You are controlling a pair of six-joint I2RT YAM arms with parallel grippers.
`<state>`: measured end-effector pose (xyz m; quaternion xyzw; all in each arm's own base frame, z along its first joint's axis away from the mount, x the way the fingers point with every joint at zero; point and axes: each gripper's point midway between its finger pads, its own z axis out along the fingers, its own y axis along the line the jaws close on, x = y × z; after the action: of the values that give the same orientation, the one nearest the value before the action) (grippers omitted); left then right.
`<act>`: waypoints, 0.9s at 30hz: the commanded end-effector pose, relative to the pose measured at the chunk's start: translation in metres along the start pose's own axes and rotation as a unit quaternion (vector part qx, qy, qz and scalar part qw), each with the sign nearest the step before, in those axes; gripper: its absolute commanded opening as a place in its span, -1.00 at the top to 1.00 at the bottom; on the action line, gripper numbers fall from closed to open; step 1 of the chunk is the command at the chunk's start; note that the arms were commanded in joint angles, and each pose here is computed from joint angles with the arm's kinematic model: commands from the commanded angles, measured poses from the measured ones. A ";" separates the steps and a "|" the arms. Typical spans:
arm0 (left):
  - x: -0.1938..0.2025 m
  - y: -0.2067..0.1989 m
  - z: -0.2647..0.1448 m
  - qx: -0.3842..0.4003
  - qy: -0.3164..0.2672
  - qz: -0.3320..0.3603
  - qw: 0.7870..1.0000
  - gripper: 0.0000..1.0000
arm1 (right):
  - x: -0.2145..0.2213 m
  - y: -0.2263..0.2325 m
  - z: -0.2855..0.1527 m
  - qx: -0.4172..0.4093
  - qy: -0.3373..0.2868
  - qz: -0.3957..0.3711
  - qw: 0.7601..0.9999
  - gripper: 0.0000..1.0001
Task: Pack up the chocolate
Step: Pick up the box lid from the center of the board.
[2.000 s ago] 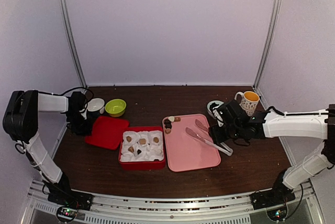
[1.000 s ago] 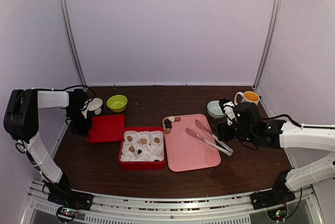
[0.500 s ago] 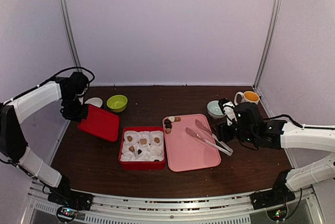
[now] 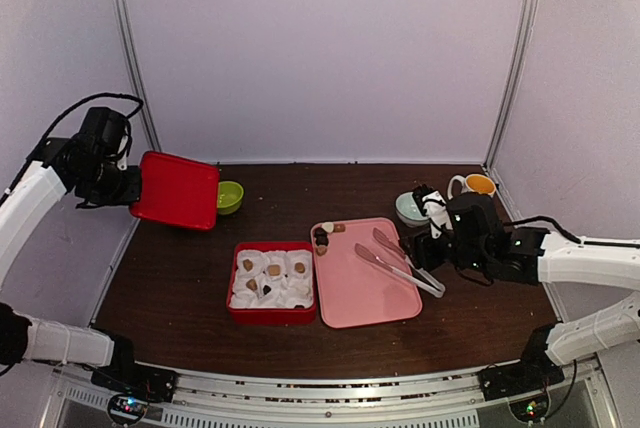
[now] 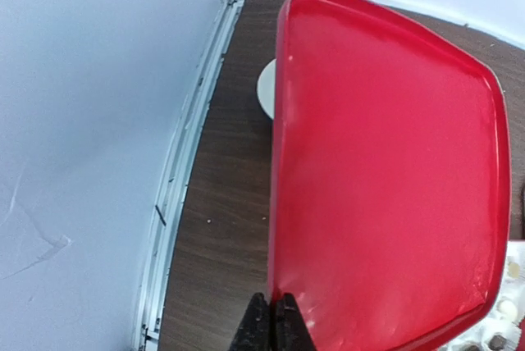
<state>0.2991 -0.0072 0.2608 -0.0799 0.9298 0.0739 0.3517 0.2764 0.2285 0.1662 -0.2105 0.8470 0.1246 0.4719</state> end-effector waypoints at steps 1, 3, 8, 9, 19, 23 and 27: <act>-0.036 -0.032 -0.034 0.119 -0.091 -0.021 0.989 1.00 | -0.037 0.015 -0.019 -0.035 -0.055 0.000 0.998 -0.24; -0.041 -0.049 -0.048 0.176 -0.115 -0.020 0.977 1.00 | -0.047 0.018 -0.029 -0.049 -0.075 0.001 0.996 -0.24; -0.047 -0.077 -0.068 0.270 -0.132 -0.011 0.954 1.00 | -0.070 0.013 -0.051 -0.044 -0.118 -0.002 0.992 -0.35; -0.046 -0.081 -0.070 0.284 -0.130 -0.008 0.950 1.00 | -0.074 0.009 -0.054 -0.032 -0.125 -0.002 0.992 -0.38; -0.029 -0.122 -0.078 0.392 -0.088 0.024 0.915 1.00 | -0.102 -0.014 -0.082 0.009 -0.206 0.049 0.977 -0.39; -0.021 -0.135 -0.081 0.421 -0.083 0.038 0.903 1.00 | -0.103 0.001 -0.096 -0.039 -0.225 0.004 0.974 -0.74; -0.011 -0.151 -0.084 0.443 -0.065 0.063 0.892 1.00 | -0.109 0.033 -0.109 -0.100 -0.253 -0.067 0.960 -1.00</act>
<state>0.2846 -0.1453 0.3022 0.0963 0.8720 -0.2806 0.3892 0.2523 0.2142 0.3038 -0.1934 0.7191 0.2011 0.6364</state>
